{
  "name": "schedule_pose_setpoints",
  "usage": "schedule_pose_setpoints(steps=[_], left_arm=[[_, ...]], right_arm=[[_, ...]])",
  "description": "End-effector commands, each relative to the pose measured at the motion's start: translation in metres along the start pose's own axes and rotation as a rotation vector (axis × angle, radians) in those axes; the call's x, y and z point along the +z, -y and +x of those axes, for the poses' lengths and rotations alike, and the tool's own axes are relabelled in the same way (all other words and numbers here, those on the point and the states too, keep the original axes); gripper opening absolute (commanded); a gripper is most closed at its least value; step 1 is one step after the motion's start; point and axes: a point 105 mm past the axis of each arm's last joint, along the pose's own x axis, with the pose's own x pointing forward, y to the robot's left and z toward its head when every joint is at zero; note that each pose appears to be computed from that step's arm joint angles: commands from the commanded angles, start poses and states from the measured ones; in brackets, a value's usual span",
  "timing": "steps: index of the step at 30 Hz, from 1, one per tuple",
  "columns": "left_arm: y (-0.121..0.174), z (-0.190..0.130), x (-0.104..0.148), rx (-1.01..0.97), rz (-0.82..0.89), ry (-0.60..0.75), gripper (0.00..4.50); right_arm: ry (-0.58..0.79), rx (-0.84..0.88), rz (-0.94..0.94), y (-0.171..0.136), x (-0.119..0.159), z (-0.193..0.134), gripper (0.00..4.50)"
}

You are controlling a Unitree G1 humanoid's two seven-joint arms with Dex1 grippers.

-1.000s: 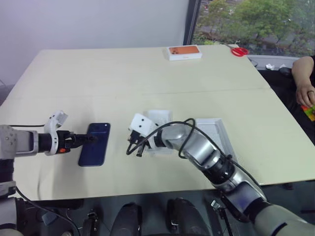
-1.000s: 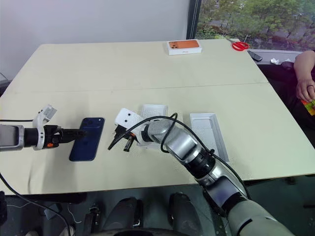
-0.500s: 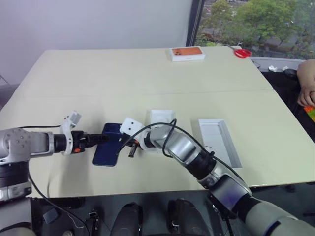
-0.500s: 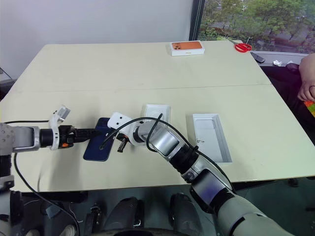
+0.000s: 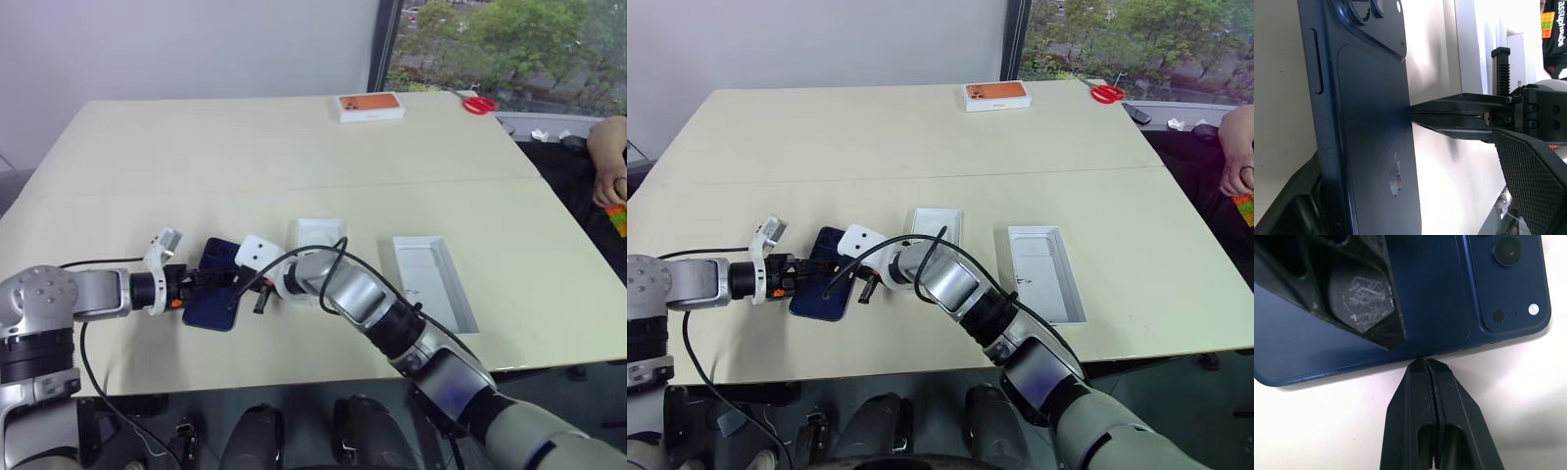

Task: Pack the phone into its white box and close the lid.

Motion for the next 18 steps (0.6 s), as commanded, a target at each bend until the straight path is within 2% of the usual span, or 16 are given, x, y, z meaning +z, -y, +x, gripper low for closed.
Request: schedule_pose_setpoints(steps=[1, 6, 8, 10, 14, 18], left_arm=[[-0.015, -0.006, -0.006, 0.067, -0.047, -0.027, 4.44], [-0.026, -0.018, 0.002, 0.1, -0.068, -0.002, 4.44], [-0.028, -0.017, -0.002, 0.102, -0.066, -0.023, 3.9], [-0.03, -0.017, -0.003, 0.102, -0.071, -0.025, 3.15], [-0.032, -0.018, -0.002, 0.103, -0.077, -0.017, 1.15], [-0.034, -0.019, -0.001, 0.092, -0.087, -0.01, 1.15]], right_arm=[[0.018, -0.009, -0.006, 0.002, 0.005, -0.001, 0.02], [0.02, -0.014, -0.011, 0.003, 0.005, -0.003, 0.02], [0.022, -0.016, -0.013, 0.004, 0.006, -0.003, 0.0], [0.024, -0.019, -0.019, 0.004, 0.007, -0.003, 0.0], [0.026, -0.019, -0.02, 0.004, 0.007, -0.005, 0.0], [0.027, -0.019, -0.023, 0.004, 0.008, -0.005, 0.0]])
